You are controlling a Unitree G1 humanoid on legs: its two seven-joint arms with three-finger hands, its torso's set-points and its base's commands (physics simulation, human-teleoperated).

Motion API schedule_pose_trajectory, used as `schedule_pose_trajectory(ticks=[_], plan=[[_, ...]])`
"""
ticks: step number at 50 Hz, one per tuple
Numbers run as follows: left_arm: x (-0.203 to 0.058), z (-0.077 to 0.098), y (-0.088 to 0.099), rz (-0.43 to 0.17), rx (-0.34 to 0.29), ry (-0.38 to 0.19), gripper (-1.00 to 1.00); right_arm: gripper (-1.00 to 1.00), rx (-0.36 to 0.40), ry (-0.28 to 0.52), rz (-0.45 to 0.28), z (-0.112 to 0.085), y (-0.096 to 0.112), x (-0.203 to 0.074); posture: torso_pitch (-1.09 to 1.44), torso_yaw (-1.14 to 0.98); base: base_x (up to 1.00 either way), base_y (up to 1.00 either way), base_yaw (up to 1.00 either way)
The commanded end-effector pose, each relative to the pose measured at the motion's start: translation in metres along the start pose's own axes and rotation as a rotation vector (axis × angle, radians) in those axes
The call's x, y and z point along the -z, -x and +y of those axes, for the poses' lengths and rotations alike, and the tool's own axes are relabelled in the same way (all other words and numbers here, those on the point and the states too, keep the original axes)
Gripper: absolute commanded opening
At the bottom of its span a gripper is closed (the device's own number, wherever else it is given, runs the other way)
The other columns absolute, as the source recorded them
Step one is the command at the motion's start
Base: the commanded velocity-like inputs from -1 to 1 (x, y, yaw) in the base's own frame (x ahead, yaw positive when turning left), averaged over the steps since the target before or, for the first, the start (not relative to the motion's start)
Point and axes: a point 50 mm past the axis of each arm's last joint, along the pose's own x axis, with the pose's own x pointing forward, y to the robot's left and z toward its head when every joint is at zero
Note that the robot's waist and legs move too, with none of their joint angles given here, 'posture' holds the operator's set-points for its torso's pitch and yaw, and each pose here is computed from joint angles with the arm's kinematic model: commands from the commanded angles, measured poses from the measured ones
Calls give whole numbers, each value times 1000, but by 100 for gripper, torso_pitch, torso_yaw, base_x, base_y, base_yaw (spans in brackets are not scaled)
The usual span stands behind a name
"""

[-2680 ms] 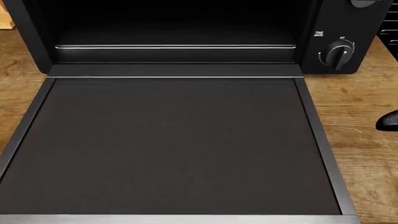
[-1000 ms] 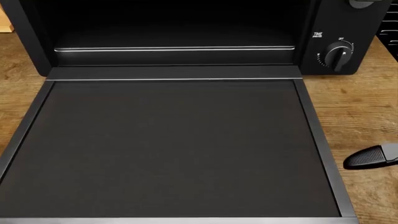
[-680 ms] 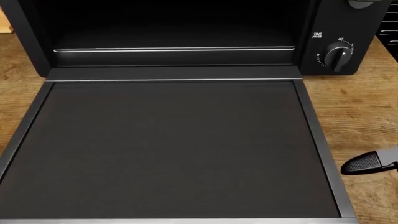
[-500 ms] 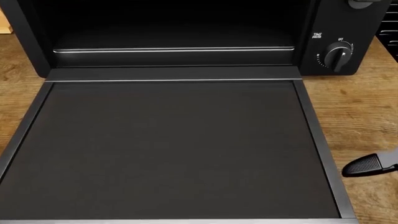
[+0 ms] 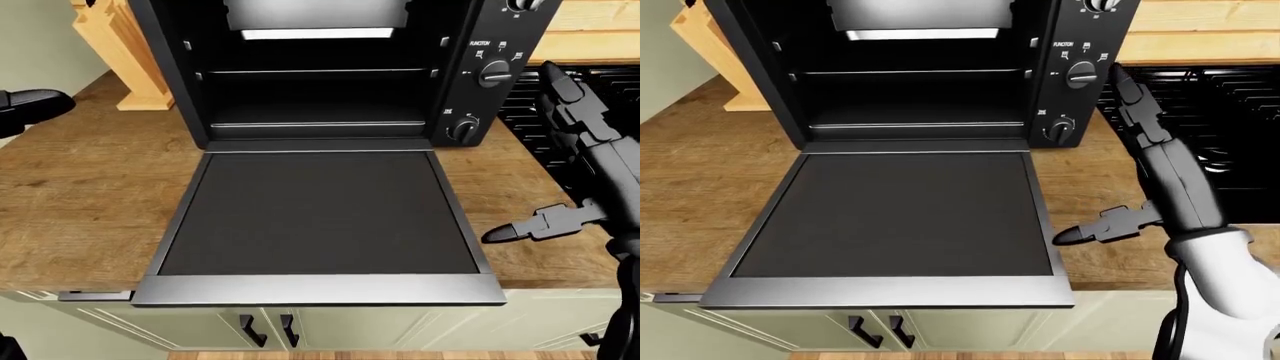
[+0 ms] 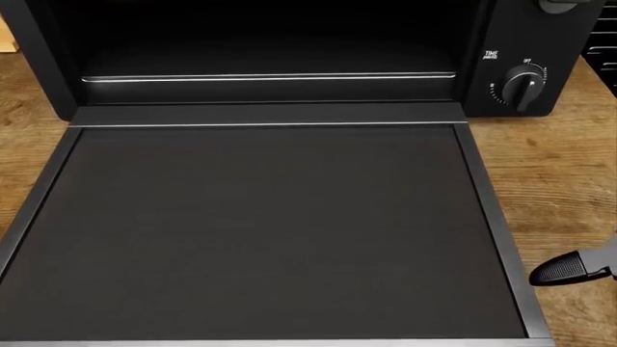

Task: Close the toaster oven door.

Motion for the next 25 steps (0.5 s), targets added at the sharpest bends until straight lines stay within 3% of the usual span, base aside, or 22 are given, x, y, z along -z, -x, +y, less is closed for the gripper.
schedule_pose_trajectory(ticks=[1,25], plan=[[-19,1,0,-88,0,-4,100,100,28,43,-57,-4,1,-11,0,0,0,0,0],[-19,1,0,-88,0,-3,100,100,36,54,-48,-9,0,-7,0,0,0,0,0]])
